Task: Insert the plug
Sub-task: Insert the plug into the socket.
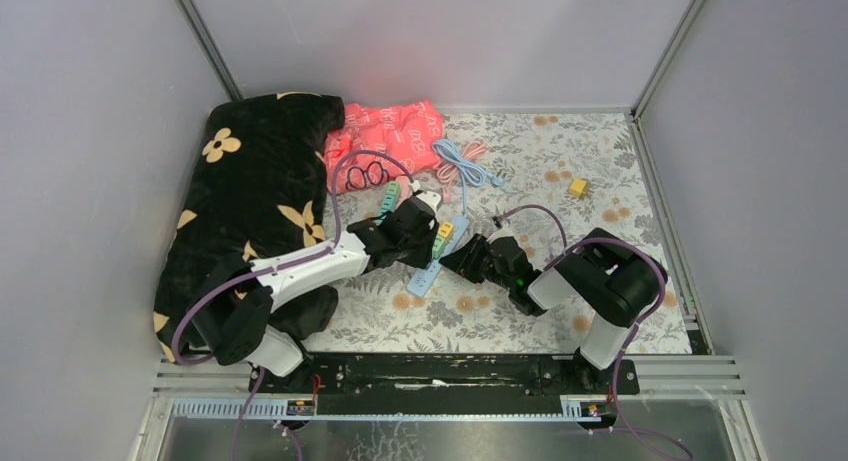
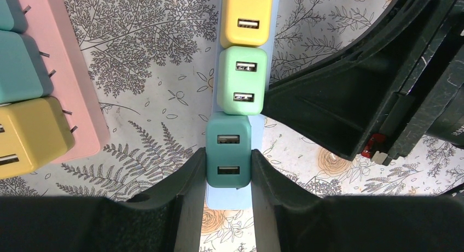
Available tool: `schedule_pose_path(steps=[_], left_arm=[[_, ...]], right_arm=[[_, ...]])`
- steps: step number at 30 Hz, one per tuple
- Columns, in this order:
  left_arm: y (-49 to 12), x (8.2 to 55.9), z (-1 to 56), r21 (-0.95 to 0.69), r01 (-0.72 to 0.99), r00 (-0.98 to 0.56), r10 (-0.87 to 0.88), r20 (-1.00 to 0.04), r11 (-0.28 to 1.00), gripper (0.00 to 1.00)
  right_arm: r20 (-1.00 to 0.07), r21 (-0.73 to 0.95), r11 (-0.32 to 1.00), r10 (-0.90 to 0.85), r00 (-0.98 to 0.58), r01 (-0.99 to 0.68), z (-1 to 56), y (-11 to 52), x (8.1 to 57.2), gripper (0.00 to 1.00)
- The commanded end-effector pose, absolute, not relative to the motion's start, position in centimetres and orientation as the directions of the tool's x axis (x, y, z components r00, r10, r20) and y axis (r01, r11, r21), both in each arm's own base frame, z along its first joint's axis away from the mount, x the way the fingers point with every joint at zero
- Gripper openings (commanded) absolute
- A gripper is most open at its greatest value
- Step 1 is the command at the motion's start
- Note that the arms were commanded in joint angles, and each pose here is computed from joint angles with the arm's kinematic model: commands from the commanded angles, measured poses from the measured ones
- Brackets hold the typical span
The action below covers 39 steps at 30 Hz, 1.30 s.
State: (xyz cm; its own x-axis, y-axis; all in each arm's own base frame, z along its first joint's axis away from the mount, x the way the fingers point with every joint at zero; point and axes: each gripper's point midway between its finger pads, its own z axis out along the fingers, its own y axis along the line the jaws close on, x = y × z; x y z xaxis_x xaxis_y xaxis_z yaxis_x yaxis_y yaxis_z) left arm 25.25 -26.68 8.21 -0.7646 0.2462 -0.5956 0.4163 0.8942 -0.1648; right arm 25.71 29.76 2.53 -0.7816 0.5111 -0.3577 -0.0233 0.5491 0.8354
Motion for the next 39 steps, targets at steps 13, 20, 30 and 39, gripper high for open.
schedule_pose_path(steps=[13,20,30,39], left_arm=[[-27.5,24.8,6.8,-0.143,0.445,-0.739,0.272,-0.616,0.884,0.00],[-27.1,25.6,7.1,-0.096,0.429,-0.715,0.273,-0.643,0.898,0.00],[-26.9,26.7,8.3,-0.066,0.421,-0.668,0.260,-0.697,0.905,0.00],[-27.4,27.4,9.4,-0.067,0.430,-0.633,0.248,-0.734,0.901,0.00]], right_arm=[[-0.350,0.830,0.555,0.436,-0.829,-0.058,1.8,31.0,24.2,0.31],[-0.351,0.830,0.555,0.435,-0.829,-0.060,1.7,31.0,24.1,0.31],[-0.349,0.830,0.554,0.432,-0.832,-0.061,1.6,31.1,24.0,0.31],[-0.351,0.831,0.553,0.435,-0.829,-0.061,1.7,31.0,24.1,0.31]])
